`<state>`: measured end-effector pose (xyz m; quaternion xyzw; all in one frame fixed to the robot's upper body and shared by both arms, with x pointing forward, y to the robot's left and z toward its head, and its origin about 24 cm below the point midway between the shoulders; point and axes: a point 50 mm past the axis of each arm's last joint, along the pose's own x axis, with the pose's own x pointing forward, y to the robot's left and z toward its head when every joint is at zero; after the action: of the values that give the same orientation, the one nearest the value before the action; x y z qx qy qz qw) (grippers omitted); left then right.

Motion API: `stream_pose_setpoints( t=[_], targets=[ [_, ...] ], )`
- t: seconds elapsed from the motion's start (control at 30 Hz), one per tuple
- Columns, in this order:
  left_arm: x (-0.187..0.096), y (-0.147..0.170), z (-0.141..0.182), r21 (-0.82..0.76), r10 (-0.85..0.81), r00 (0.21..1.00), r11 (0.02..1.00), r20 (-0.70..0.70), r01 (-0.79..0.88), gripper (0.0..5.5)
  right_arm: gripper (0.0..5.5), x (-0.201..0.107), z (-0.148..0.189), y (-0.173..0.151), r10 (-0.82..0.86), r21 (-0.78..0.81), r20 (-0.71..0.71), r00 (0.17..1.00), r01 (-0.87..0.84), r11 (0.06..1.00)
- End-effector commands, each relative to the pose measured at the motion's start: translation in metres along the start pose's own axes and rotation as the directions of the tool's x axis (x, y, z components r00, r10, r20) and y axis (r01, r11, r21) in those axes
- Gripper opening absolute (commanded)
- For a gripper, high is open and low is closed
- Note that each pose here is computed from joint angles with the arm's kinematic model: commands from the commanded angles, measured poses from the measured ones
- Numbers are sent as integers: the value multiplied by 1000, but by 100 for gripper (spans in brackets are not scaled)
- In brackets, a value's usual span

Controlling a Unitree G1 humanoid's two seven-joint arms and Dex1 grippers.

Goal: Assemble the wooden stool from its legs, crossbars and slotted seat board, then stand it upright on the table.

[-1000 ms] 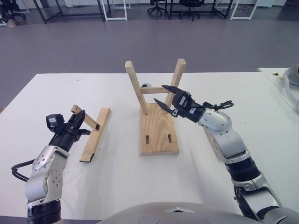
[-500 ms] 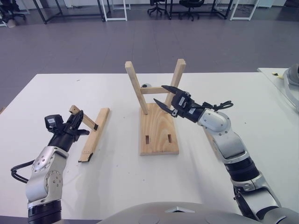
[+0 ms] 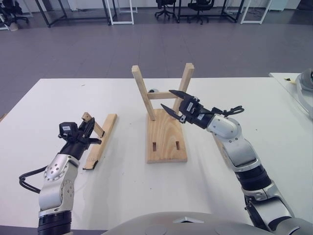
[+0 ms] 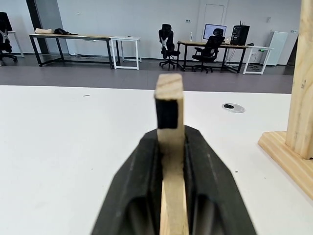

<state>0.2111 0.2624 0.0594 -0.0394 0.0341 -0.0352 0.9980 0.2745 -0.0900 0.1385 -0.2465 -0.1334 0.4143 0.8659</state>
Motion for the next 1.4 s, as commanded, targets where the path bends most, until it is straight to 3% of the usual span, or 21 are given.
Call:
stream_pose_setpoints(
  t=[0.03,0.23,0.47,0.73,0.87,1.0,1.2,1.3,1.4],
  targets=[
    [-24,-5,-66,-88,10,949,995,-315,-40,40,269,-1,-4,3,15,-5,-12,1000,-15,1000],
    [-9,10,-29,23,75,972,997,-222,-72,40,269,1,-4,4,15,-12,-10,1000,-15,1000],
    [-4,8,7,92,71,986,994,-148,-58,177,269,2,-5,6,17,-19,-7,1000,-17,1000],
    [-25,0,8,142,46,945,990,-324,0,293,269,1,-6,7,15,-26,-15,1000,-15,1000],
    [-30,-4,-8,82,27,892,997,-451,12,357,269,2,-7,10,22,-31,-17,1000,-23,999],
    [-36,-3,-24,54,32,838,999,-544,-3,357,269,4,-7,11,26,-34,-16,1000,-27,999],
    [-37,1,-24,124,61,831,992,-553,10,270,269,4,-8,12,25,-40,-18,1000,-25,999],
    [-36,-1,-22,160,59,847,987,-529,31,228,269,5,-8,11,18,-42,-21,1000,-19,999],
    [-26,2,-1,207,65,929,978,-364,13,204,269,5,-8,3,-37,58,-20,999,39,998]
  ],
)
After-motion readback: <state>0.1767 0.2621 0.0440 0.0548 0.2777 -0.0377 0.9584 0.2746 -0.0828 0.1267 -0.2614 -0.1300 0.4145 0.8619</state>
